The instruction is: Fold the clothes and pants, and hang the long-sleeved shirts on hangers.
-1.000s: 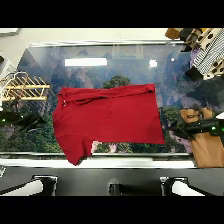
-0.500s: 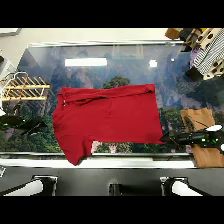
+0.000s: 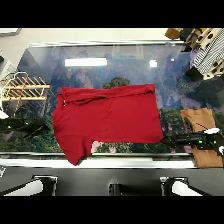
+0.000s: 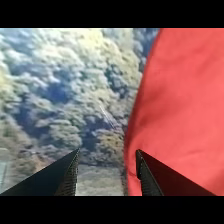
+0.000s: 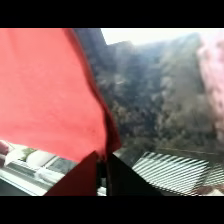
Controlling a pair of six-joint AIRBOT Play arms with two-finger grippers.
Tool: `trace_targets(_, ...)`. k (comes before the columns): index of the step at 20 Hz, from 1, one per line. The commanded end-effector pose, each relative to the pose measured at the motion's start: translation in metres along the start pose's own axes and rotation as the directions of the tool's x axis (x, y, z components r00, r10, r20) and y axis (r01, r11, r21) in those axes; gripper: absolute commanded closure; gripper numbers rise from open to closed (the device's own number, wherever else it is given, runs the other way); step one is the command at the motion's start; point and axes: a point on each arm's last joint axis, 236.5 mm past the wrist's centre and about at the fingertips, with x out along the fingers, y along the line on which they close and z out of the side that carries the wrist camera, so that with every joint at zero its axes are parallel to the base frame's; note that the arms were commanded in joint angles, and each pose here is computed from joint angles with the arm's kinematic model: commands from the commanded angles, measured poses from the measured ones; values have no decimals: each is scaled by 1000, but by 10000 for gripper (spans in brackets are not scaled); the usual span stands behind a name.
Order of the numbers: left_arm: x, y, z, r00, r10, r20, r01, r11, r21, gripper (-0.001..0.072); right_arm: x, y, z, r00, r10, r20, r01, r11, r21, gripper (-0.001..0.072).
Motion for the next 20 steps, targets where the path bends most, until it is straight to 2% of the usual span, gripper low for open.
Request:
trace_targets(1,15,-11,-13,997,-75,-18,76,997,14,292,0,8,4,999,33,21,-33,999,-5,684)
trace_targets(13,28,-28,-21,985,-171,-17,172,985,35,292,-13,30,13,993,83,88,-80,996,-43,685)
trace_targets(18,33,-43,-38,980,-178,-86,185,979,83,294,-21,39,16,988,96,125,-88,994,-67,685)
trace_targets(20,36,-52,-47,977,-176,-123,190,975,112,329,-23,43,12,988,104,115,-95,993,-75,685)
